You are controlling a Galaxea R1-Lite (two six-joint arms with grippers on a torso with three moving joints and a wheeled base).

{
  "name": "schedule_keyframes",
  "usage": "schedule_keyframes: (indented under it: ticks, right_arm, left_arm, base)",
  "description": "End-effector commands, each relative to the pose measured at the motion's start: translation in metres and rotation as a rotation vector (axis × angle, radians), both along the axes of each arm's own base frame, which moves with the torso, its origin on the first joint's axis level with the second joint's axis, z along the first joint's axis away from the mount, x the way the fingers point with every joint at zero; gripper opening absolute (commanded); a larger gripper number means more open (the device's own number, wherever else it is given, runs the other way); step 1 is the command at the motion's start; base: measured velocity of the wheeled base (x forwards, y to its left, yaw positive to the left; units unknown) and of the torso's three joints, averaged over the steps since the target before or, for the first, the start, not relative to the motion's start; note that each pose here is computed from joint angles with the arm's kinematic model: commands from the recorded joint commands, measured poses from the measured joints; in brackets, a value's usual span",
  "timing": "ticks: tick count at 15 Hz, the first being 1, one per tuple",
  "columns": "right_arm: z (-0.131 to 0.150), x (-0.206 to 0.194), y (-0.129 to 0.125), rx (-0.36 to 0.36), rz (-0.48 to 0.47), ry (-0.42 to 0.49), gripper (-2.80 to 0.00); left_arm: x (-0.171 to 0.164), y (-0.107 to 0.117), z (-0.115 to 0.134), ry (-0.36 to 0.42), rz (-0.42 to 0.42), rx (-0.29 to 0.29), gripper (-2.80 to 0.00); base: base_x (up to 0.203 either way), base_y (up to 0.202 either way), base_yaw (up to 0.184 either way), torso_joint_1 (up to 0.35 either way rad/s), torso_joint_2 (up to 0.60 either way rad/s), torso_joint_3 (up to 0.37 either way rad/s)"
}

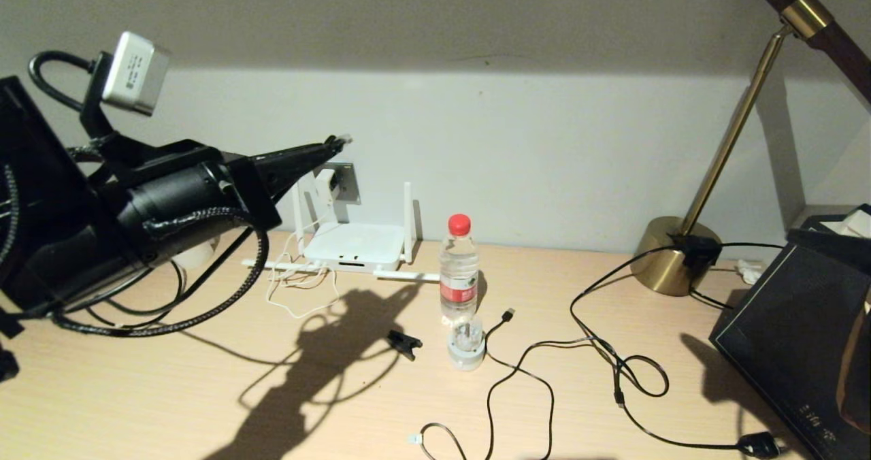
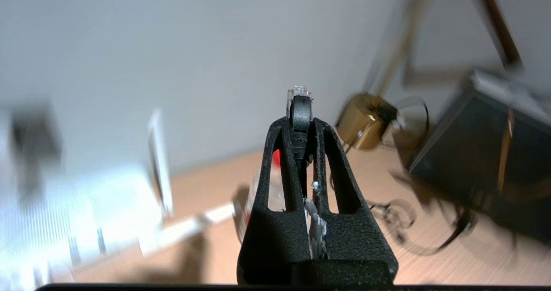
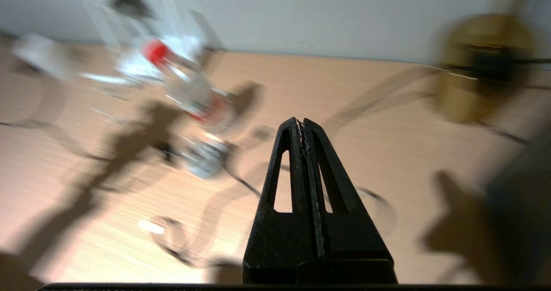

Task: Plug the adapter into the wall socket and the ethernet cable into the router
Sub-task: Align cable and router interface

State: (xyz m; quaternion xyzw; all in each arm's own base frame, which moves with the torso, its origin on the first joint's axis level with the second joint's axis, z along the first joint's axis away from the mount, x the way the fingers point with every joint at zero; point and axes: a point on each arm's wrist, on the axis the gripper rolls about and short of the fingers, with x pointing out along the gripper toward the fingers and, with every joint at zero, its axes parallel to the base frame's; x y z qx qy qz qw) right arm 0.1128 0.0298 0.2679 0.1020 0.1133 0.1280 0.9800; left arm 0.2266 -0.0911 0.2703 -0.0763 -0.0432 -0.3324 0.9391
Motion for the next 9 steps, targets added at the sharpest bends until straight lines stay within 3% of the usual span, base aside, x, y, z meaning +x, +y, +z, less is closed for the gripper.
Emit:
schedule_keyframes:
  ticks: [1,3,5,6,9]
  right_arm:
    - [-0.010,-0.078,-0.023,-0.042,-0.095,-0.114,-2.80]
    - [-0.033,-0.111,-0.034,-0.090,-0.233,-0.102,-2.80]
    - [-0.061,-0.127,-0.036,-0.124,-0.407,-0.066,-2.80]
    - [-0.077,-0.134,-0.036,-0.132,-0.448,-0.060,-2.80]
    - [-0.113,-0.147,-0.033,-0.124,-0.358,-0.108,-2.80]
  left_arm:
    - [-0.018,0.008,-0.011,0.099,0.043,-0.060,-2.80]
    - [-0.025,0.010,-0.023,0.194,0.075,-0.039,-2.80]
    - [-0.026,0.009,-0.023,0.254,0.074,-0.113,-2.80]
    - [-0.026,0.007,-0.023,0.274,0.065,-0.139,-2.80]
    - [-0.027,0.006,-0.038,0.323,0.099,-0.116,-2.80]
  base:
    - [0.000,0.000,0.000,0.000,0.00,0.000]
    - [0.000,0.000,0.000,0.000,0.00,0.000]
    - [0.000,0.000,0.000,0.000,0.00,0.000]
    - [0.000,0.000,0.000,0.000,0.00,0.000]
    - [0.000,0.000,0.000,0.000,0.00,0.000]
